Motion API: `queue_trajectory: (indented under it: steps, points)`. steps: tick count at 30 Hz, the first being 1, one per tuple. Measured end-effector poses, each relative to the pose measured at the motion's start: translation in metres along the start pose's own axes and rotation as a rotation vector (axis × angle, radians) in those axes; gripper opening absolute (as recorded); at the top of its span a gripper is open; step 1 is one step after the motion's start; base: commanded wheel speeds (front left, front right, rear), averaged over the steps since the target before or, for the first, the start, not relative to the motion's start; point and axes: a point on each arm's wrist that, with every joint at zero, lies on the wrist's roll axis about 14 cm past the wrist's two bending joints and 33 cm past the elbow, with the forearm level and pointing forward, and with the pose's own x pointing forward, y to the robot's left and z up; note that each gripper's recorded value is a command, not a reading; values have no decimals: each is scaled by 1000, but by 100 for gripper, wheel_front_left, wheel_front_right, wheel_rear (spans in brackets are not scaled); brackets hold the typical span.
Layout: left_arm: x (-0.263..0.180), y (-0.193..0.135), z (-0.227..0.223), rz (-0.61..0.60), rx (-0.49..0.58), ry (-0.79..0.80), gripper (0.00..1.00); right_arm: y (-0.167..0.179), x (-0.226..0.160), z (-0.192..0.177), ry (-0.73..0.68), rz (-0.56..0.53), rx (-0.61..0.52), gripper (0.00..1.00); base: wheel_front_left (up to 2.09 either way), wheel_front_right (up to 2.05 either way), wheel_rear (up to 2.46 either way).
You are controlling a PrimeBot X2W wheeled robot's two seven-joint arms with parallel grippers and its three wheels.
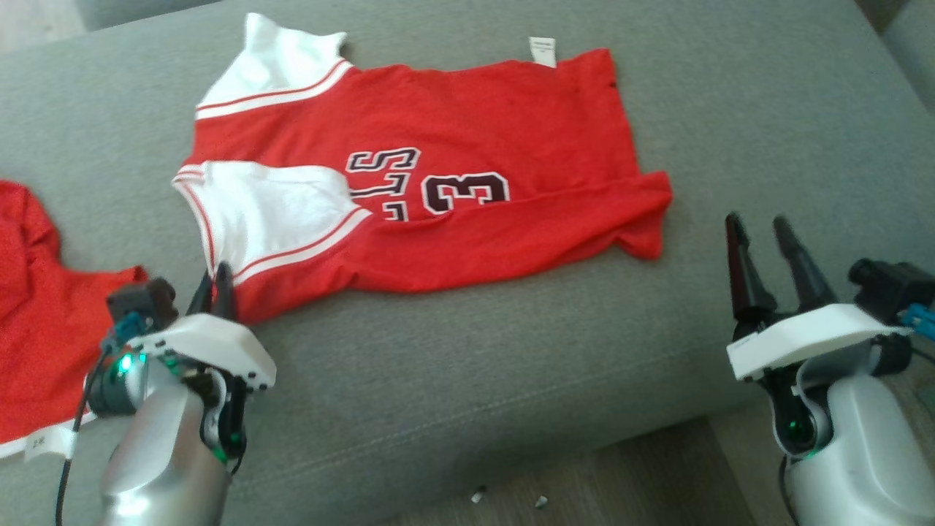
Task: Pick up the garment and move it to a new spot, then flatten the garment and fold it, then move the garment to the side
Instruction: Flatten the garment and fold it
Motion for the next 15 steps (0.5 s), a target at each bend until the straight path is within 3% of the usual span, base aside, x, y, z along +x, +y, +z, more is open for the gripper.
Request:
queue_trajectory:
  steps: [6, 11, 15]
  points:
    - [-9, 3, 39, -3, -15, -138, 0, 10, 11, -33, 145, 1, 95, 100, 0, 0, 0]
    - [-21, 7, 51, 0, -4, -191, 0, 8, 27, -43, 206, -2, 34, 100, 0, 0, 0]
    - [-25, 8, 52, -5, 4, -206, 0, 4, 35, -58, 266, -37, 69, 100, 0, 0, 0]
